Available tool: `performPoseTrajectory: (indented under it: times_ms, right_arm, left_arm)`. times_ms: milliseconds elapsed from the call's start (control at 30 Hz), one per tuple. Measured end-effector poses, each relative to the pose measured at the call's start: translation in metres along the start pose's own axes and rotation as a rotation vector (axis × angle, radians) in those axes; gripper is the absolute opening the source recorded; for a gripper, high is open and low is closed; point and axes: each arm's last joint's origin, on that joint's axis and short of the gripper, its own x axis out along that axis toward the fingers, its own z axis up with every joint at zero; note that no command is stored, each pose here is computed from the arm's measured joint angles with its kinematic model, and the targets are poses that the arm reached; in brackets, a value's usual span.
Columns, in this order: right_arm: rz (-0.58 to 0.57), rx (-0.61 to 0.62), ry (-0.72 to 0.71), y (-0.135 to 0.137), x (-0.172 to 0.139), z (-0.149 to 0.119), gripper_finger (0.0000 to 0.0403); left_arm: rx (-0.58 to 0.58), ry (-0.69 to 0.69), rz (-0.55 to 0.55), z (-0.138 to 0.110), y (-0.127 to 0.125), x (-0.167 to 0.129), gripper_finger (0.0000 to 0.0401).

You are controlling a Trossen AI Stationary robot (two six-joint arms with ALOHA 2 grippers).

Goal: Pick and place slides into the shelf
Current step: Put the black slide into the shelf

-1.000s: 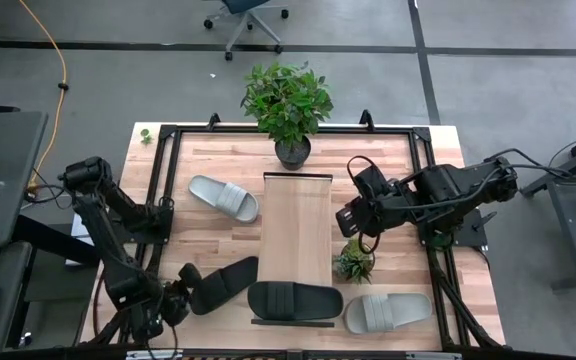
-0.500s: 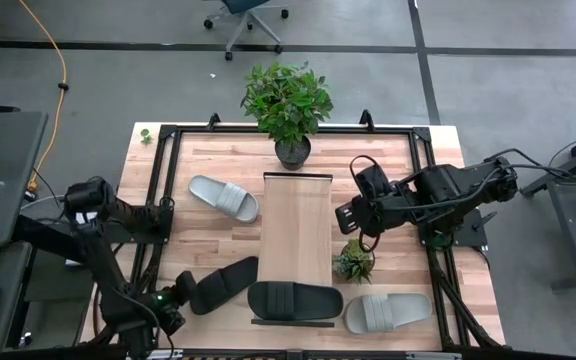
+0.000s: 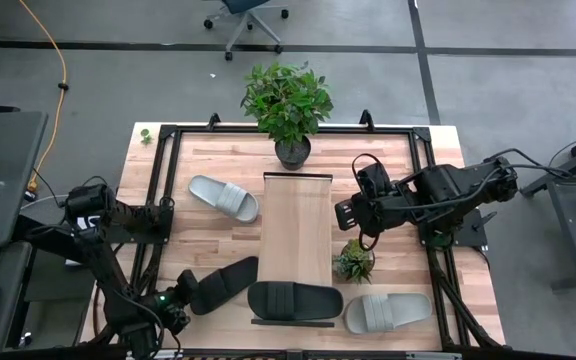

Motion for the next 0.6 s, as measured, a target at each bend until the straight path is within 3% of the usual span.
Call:
performPoseTrajectory:
  times_ms: [200,600]
  right_arm:
    - [0.001,0.000,0.004,0.0000,0.0000,-0.0002,0.0000]
    - [0.001,-0.018,0.005,0.0000,0.0000,-0.0003,0.0000]
  left_arm:
    - [0.020,-0.033,0.025,0.0029,0.0000,0.0000,0.0045]
    - [0.010,-0.059,0.017,0.0086,-0.0070,0.0054,0.0198]
